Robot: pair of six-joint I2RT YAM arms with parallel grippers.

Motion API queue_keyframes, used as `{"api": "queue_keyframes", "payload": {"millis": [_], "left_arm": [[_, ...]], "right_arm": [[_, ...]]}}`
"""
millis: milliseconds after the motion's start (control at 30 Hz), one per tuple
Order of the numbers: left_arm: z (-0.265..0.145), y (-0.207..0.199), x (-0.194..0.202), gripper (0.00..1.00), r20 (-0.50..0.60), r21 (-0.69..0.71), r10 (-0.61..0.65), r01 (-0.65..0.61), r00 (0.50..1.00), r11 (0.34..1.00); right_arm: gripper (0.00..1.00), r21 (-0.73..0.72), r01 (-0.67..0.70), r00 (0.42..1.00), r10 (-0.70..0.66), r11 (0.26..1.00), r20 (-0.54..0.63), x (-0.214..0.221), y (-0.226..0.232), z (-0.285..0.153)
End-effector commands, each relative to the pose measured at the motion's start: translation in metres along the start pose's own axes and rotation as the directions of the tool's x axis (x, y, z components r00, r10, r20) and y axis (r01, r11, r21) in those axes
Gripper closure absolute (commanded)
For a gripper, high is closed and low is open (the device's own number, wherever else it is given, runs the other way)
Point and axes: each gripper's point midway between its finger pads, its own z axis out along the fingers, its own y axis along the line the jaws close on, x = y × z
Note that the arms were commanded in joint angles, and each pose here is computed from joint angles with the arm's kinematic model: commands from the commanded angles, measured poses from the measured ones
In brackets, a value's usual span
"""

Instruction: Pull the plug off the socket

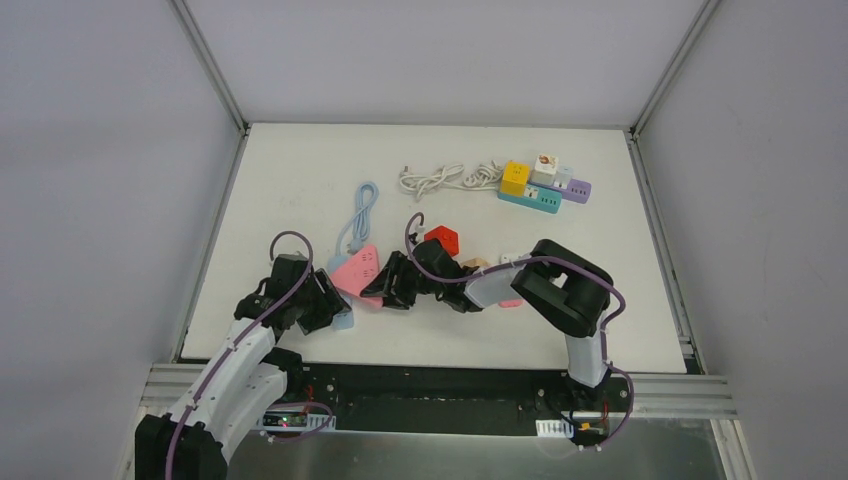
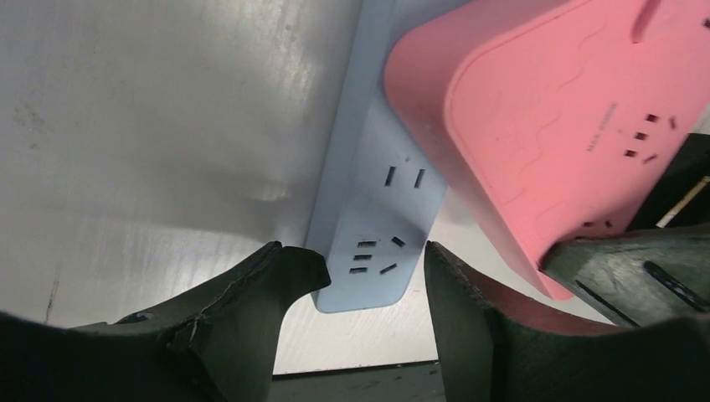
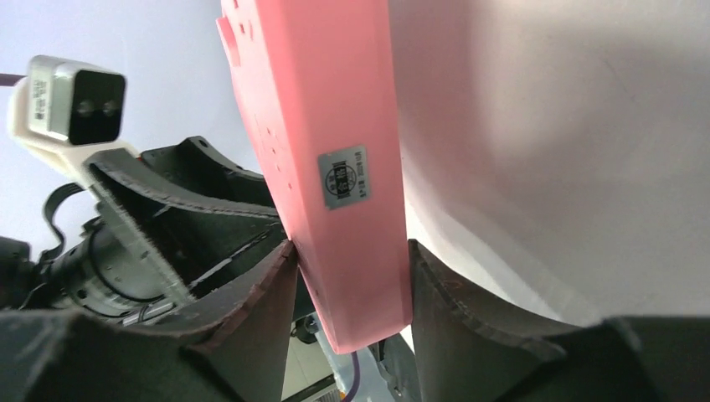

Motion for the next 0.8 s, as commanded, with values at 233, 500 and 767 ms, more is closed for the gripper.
{"api": "queue_keyframes", "payload": {"millis": [233,500,767], "left_arm": [[0.01,0.02,0.015,0.54,-0.079,-0.118,-0.031,0.022,0.996,0.993],[-0.008,0.018,0.007,0.44,-0.067,-0.152,-0.017,0.006,0.998,0.988],[-0.022,0.021,-0.009,0.2,-0.01,-0.209,0.017,-0.019,1.0,0.978]], "right_arm": [[0.98,-0.181,0.005,1.0,-0.009,0.983,-0.017,-0.001,0.051,0.001],[1.0,-0.192,-0.008,1.0,0.004,0.981,-0.019,-0.003,0.054,-0.002],[1.0,-0.18,-0.018,1.0,0.014,0.984,-0.021,-0.003,0.048,-0.002]]}}
